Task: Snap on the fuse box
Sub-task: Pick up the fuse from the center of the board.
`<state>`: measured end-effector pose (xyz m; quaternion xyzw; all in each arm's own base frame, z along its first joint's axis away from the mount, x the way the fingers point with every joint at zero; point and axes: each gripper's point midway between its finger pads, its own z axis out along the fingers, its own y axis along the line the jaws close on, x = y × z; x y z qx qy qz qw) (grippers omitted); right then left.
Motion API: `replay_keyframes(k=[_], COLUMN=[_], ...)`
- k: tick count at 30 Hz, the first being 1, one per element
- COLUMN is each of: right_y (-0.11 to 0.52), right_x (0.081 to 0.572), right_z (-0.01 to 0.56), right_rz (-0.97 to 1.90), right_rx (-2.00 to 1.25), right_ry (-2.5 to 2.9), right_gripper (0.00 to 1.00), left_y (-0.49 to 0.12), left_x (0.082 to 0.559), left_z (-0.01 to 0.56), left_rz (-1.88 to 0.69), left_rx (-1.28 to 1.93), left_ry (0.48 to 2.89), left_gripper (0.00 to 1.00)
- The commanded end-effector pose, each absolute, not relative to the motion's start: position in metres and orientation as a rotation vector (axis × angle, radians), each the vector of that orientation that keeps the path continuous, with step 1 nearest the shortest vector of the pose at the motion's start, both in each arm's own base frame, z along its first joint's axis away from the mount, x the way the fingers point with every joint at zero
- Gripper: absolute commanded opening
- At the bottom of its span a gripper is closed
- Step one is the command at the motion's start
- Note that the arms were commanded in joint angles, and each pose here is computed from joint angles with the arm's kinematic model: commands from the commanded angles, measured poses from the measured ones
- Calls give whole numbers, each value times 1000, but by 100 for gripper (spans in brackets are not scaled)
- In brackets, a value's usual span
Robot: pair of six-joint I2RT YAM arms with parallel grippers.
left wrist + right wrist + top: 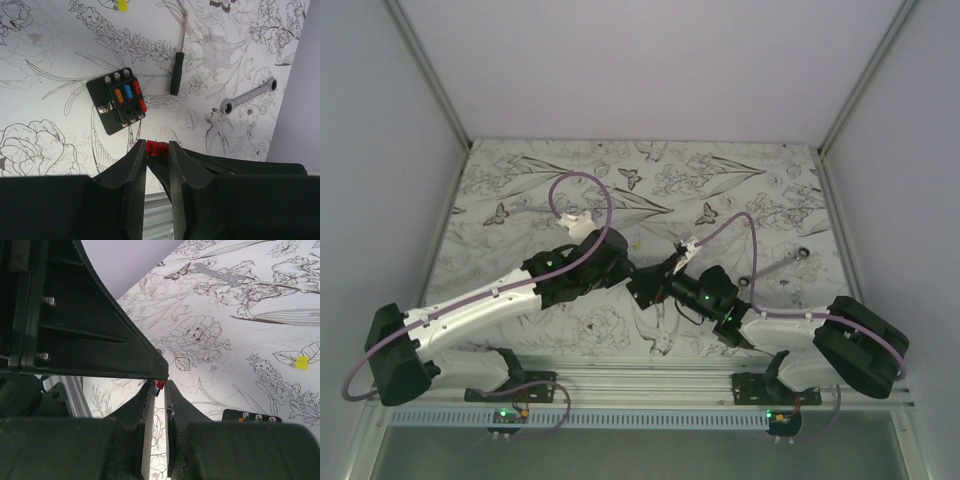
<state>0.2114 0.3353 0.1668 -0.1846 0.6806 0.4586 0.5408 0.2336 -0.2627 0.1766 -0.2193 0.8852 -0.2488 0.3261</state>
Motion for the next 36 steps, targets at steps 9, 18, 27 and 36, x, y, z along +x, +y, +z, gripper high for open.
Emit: replay_keyframes(k=[9,18,27,36], right_y=[344,334,313,304], right_x=[210,207,192,170], right_z=[182,186,201,230], right_rz=[1097,1073,1212,1334], right_rx=[-485,-640,-914,-1142], right_ry=[1565,1570,1559,1468], right_gripper=[0,0,0,0], left_y=[-263,-246,-237,-260], left_x=[236,235,215,181], left_z=[188,200,223,240], left_rz=[-675,-611,-641,-834], left_rx=[-574,-296,399,841], left_ry=[2283,2267,2159,1990], left_gripper=[19,42,47,43])
